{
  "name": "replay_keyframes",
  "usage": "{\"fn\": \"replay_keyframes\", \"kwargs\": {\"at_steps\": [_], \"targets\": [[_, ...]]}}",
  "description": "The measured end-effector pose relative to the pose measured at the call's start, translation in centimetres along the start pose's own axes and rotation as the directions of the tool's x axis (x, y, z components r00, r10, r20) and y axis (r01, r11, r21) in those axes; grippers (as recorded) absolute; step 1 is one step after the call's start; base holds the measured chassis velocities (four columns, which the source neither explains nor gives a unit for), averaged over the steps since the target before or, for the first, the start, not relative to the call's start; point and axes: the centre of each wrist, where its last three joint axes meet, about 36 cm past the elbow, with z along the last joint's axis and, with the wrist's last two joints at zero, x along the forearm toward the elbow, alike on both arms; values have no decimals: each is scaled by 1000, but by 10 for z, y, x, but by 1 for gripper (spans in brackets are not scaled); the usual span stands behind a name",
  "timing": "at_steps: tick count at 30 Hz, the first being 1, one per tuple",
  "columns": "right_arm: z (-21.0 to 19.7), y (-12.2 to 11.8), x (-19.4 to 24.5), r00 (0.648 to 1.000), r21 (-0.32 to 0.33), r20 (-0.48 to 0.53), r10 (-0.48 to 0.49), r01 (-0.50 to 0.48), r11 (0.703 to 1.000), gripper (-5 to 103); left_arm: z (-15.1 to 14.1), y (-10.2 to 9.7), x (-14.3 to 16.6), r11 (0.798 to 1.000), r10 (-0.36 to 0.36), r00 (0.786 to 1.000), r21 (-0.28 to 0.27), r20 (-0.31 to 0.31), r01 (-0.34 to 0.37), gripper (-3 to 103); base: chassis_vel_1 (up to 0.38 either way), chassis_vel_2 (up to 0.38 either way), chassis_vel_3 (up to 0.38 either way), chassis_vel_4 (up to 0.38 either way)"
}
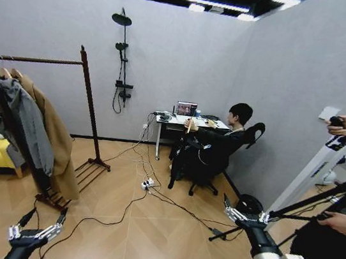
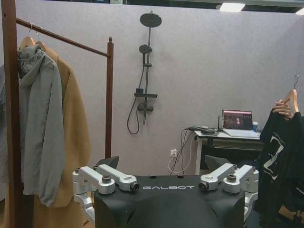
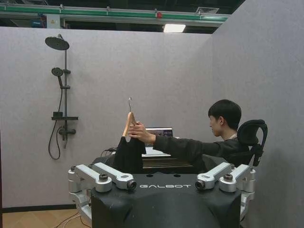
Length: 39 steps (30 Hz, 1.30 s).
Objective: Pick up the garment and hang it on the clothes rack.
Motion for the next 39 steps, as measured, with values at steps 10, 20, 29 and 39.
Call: {"fn": "replay_keyframes", "kwargs": {"at_steps": [10,20,29,39], "targets": [[1,1,-2,1000,-11,2,3,-3,1000,100,0,0,0,1000,0,1000,0,0,0,100,0,0,0,0],[0,-1,-1,1000,-19,3,9,-8,1000,100,0,0,0,1000,0,1000,0,0,0,100,0,0,0,0],[-2,-1,-1,1000,-24,8,8,-8,1000,100,0,0,0,1000,0,1000,0,0,0,100,-15,21,17,-20],[-3,-1,0,1000,-24,8,7,-7,1000,100,0,0,0,1000,0,1000,0,0,0,100,-150,148,155,-152]]}}
